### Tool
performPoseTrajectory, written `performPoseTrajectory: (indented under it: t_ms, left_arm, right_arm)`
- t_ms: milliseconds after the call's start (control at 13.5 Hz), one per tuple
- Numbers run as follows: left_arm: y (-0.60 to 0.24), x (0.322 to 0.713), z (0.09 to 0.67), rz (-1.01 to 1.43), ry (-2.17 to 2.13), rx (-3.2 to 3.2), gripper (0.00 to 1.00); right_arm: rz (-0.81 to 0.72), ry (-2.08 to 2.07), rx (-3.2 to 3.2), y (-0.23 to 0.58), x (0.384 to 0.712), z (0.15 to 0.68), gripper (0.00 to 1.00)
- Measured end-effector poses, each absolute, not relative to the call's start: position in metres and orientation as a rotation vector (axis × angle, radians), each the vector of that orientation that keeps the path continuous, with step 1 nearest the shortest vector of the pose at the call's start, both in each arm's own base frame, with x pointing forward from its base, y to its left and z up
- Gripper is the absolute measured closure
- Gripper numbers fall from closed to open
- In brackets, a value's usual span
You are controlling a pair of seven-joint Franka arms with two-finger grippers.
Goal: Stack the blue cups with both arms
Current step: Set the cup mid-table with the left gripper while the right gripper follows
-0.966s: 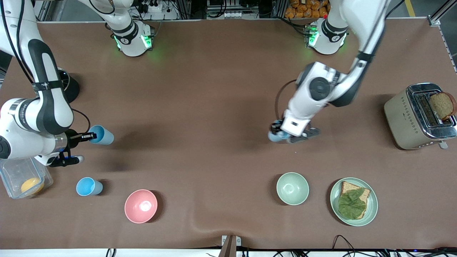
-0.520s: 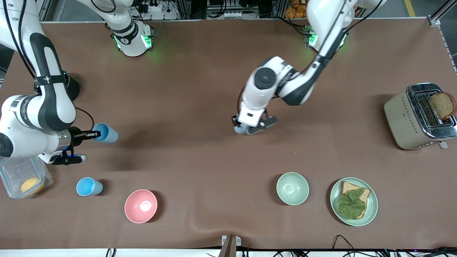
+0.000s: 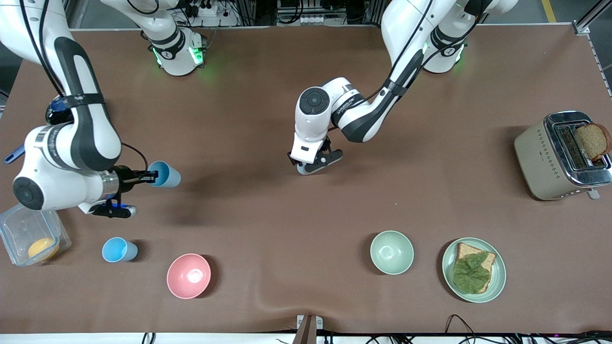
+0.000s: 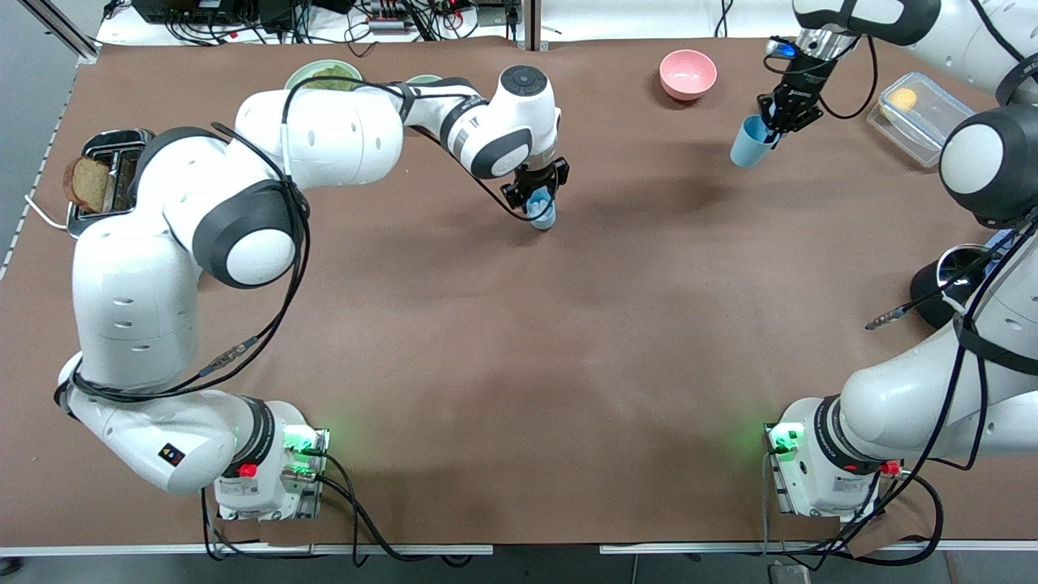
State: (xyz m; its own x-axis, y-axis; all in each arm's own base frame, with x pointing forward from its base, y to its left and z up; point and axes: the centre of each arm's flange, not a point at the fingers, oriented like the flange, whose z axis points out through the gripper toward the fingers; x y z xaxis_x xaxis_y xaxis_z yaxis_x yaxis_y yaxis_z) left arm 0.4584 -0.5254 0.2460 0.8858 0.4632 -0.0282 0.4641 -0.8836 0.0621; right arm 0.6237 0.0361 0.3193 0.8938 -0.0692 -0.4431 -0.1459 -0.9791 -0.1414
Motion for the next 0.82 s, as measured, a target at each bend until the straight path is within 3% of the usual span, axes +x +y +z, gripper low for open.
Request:
performPoseTrajectory:
  t_ms: [223, 446, 817]
  left_arm:
    - [-0.528, 0.461, 0.253, -0.013, 0.754, 2.979, 0.01]
    - [-0.527, 0.473, 0.291, 0.022, 0.777, 2.965, 0.0]
    - [-0.471, 0.522, 0.418, 0.139, 0.916, 2.938, 0.0]
  right_arm:
    - [0.699, 0.256, -2.886, 0.064, 0.621, 0.319, 0.96]
    - [0.735, 0.377, -2.886, 0.102, 0.615, 0.319, 0.96]
    - [0.749, 0.526, -2.872, 0.159, 0.607, 0.32, 0.96]
